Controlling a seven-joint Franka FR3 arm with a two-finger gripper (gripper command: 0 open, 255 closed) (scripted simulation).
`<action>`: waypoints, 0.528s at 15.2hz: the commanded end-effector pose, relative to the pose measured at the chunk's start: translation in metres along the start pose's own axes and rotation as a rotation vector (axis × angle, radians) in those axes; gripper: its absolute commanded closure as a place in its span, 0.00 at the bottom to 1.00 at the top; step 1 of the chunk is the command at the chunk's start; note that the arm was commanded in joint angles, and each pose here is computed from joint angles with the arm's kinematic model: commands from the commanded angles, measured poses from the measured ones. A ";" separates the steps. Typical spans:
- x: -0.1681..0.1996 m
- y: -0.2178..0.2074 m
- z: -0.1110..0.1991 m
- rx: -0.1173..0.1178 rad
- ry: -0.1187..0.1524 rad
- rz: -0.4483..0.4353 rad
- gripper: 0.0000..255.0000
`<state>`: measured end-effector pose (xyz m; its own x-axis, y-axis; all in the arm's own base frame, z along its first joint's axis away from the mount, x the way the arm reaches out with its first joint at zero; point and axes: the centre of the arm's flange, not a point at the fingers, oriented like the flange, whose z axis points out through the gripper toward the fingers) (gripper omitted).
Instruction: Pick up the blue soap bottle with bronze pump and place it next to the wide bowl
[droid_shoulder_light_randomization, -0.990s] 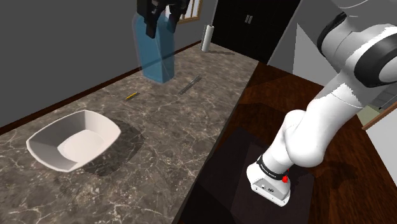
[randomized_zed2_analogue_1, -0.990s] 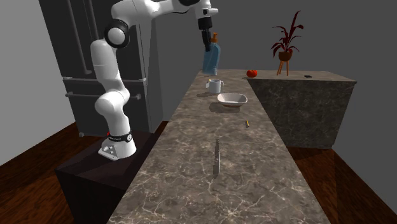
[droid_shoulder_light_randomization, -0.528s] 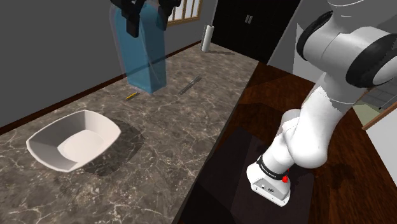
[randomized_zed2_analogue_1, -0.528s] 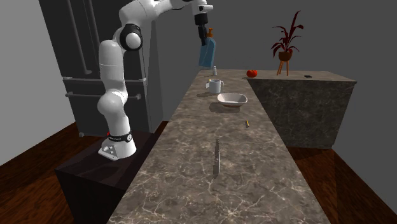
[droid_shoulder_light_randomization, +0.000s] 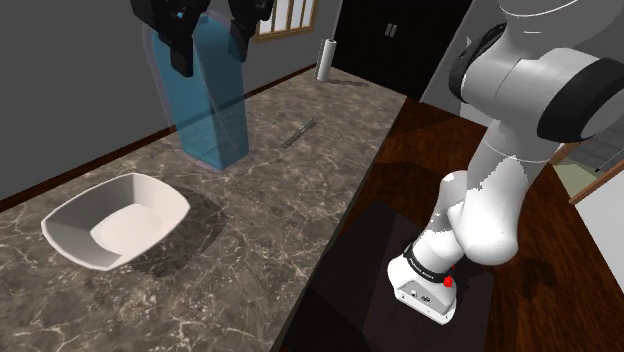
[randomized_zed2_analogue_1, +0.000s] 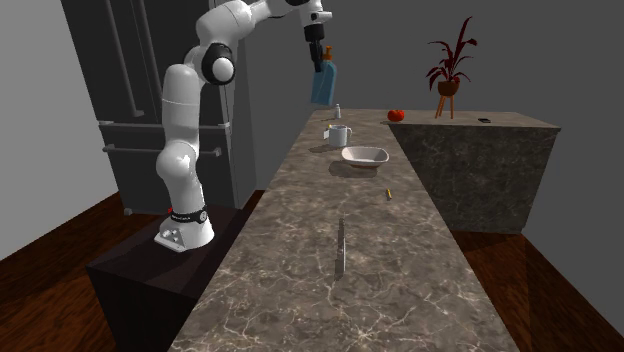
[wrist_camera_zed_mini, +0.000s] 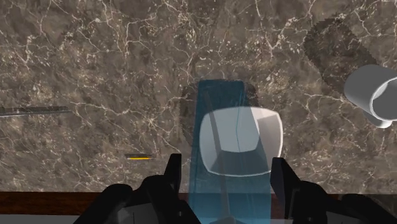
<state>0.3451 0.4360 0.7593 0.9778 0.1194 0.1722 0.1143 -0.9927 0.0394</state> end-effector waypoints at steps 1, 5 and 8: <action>-0.003 -0.001 0.011 0.001 0.000 0.001 1.00; -0.006 -0.002 0.032 0.001 0.000 0.001 1.00; -0.009 -0.002 0.047 0.001 0.000 0.001 1.00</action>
<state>0.3445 0.4370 0.7155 0.9779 0.1188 0.1719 0.1138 -0.9927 0.0391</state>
